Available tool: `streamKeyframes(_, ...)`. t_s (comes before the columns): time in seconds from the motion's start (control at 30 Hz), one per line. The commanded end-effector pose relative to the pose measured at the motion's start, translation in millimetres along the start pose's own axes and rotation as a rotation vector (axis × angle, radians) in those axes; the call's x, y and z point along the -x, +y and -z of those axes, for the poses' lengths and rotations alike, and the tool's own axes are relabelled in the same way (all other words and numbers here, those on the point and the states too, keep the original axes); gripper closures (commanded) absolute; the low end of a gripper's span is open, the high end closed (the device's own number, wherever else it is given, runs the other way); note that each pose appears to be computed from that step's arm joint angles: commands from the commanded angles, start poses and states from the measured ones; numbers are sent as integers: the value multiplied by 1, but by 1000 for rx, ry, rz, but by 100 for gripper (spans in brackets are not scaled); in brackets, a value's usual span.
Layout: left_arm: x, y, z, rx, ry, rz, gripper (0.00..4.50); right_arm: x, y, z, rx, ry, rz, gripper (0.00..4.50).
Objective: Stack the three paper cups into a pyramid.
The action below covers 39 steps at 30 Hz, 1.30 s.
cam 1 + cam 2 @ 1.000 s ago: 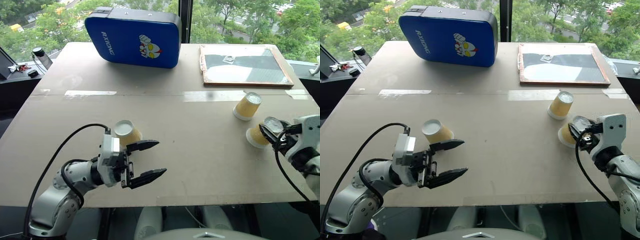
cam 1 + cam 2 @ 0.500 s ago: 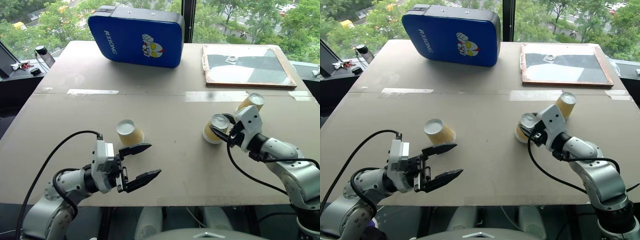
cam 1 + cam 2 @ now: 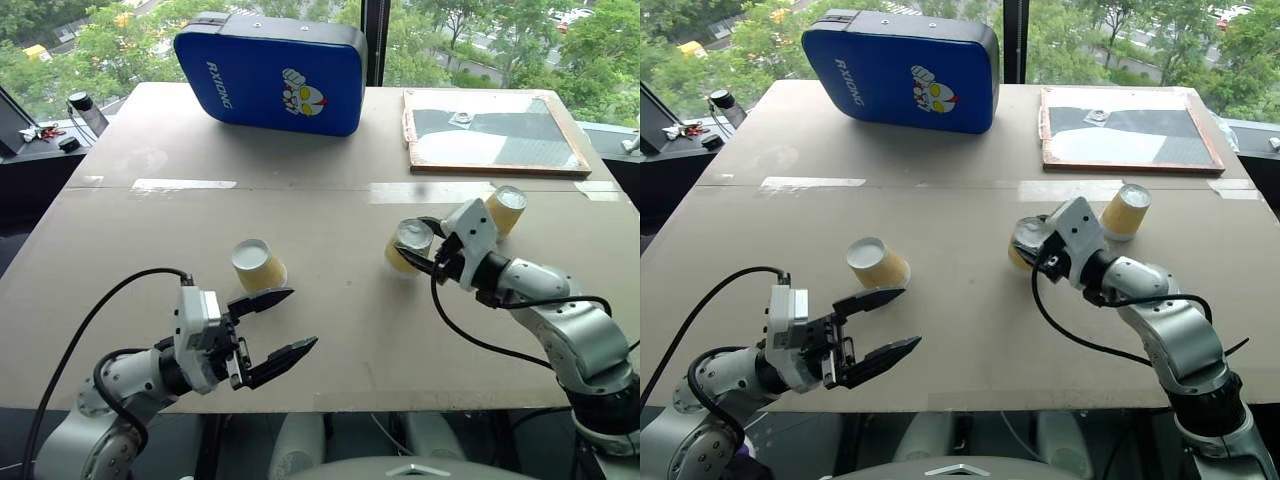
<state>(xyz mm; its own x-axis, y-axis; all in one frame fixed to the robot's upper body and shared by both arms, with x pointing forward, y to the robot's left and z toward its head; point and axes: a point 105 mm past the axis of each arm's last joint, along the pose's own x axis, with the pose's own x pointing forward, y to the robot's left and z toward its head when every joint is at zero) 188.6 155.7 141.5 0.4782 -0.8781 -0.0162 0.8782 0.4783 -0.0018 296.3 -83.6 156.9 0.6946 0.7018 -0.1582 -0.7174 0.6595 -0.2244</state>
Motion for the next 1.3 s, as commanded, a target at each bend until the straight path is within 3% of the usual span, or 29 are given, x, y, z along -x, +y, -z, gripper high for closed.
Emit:
streamKeyframes(0.03,1,-2,-12,-45,-35,-11,0,-8,8,-11,14,-45,-44,223)
streamKeyframes(0.13,2,-1,-12,-43,-35,-18,0,-14,12,-5,22,-26,-70,223)
streamKeyframes(0.2,4,2,-11,-45,-31,-40,0,-15,12,3,44,-3,-84,142)
streamKeyframes(0.3,12,9,-10,-39,-34,-98,0,-6,6,-6,41,-47,-83,14)
streamKeyframes(0.33,16,11,-9,-38,-33,-120,0,-1,4,-11,46,-75,-86,6)
streamKeyframes(0.57,51,35,-7,-47,-33,-326,0,48,15,-51,99,-311,-216,6)
streamKeyframes(0.87,51,79,1,-36,54,-383,0,78,35,-33,91,-246,-359,6)
streamKeyframes(1.2,27,106,4,-76,100,-341,0,87,40,-22,81,-217,-288,6)
streamKeyframes(1.3,20,109,8,-82,109,-319,86,90,42,-19,79,-215,-264,0)
